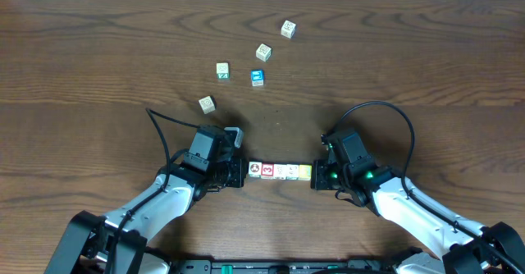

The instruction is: Lift 5 blocks

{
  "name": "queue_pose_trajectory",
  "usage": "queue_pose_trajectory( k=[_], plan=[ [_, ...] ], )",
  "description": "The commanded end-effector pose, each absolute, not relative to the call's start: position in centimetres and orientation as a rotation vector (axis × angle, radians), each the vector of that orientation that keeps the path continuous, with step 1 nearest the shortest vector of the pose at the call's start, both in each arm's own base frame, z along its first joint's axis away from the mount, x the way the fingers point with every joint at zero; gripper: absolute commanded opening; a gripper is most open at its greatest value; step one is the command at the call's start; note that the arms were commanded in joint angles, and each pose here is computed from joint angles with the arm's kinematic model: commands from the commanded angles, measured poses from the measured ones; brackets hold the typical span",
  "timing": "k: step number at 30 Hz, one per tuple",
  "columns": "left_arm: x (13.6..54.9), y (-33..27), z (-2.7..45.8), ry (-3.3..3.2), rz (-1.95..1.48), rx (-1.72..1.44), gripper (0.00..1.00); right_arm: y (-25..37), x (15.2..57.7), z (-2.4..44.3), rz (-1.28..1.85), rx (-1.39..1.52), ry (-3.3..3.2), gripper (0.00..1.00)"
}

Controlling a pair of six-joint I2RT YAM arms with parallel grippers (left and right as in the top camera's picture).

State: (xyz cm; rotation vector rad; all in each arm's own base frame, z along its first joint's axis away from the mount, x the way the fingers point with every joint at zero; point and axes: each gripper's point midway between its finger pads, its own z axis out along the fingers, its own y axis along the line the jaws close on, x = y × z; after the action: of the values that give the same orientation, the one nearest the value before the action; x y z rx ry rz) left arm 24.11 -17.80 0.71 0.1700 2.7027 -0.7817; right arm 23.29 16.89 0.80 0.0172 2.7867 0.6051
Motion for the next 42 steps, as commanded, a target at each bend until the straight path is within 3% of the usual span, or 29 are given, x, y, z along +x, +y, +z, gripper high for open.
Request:
queue_pose_trajectory(
  k=[1, 42],
  plan=[
    [23.8, -18.1, 0.6, 2.710, -0.806, 0.171, 0.07, 17.2, 23.1, 0.8, 0.620, 0.028, 2.790, 0.01],
    [23.8, -18.1, 0.7, 2.714, -0.811, 0.147, 0.07, 19.5, 22.9, 1.7, 0.733, -0.035, 2.757, 0.01]
  ],
)
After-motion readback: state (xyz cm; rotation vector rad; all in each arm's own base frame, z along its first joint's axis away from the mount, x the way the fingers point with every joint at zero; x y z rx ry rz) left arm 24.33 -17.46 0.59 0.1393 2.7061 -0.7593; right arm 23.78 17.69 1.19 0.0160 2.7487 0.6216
